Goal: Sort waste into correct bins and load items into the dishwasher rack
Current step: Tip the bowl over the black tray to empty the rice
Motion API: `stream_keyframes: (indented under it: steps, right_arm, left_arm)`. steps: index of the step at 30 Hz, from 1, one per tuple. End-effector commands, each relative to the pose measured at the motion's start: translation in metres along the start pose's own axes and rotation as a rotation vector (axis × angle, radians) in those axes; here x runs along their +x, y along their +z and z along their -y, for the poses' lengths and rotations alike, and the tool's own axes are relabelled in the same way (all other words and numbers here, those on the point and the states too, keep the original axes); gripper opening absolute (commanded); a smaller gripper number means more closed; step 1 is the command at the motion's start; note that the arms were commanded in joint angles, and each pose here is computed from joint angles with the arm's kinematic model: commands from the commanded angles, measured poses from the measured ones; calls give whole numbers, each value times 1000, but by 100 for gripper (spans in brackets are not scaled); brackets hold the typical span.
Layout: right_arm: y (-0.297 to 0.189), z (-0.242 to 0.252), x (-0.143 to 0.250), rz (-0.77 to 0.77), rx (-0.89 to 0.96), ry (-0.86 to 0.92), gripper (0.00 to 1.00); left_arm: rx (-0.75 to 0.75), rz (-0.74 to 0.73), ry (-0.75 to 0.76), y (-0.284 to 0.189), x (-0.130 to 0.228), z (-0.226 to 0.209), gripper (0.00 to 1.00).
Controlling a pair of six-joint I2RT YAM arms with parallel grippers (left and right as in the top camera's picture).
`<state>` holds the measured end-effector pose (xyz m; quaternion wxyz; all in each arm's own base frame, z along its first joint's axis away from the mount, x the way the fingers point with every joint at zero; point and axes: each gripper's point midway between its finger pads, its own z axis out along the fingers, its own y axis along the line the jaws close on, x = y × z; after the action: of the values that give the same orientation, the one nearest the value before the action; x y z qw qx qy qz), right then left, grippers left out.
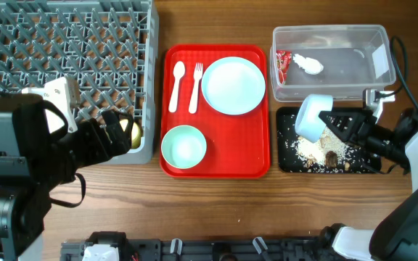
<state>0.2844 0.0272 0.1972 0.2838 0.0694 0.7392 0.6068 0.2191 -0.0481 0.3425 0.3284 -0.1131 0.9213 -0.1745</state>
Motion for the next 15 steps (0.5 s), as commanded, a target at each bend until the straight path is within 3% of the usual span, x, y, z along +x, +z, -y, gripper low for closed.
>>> stream_keyframes:
  steps: [1, 2, 3, 7, 9, 11, 15]
  right_arm:
    - [-3, 27, 6, -69, 178, -14, 4]
    - [-12, 58, 12, -94, 366, 149, 4]
    - [-14, 63, 15, -97, 399, 187, 4]
    - [0, -7, 7, -16, 14, -71, 4]
    - [-1, 3, 7, -36, 60, -65, 5]
    - [-8, 45, 10, -57, 293, 300, 4]
    - [0, -13, -6, 23, -41, -64, 4]
  left_arm:
    - [19, 4, 19, -2, -1, 4, 100]
    - [19, 4, 19, -2, -1, 4, 100]
    - [19, 4, 19, -2, -1, 4, 100]
    - [19, 4, 19, -2, -1, 4, 100]
    - [19, 4, 19, -2, -1, 4, 100]
    - [19, 4, 19, -2, -1, 4, 100]
    - [19, 4, 19, -2, -1, 4, 100]
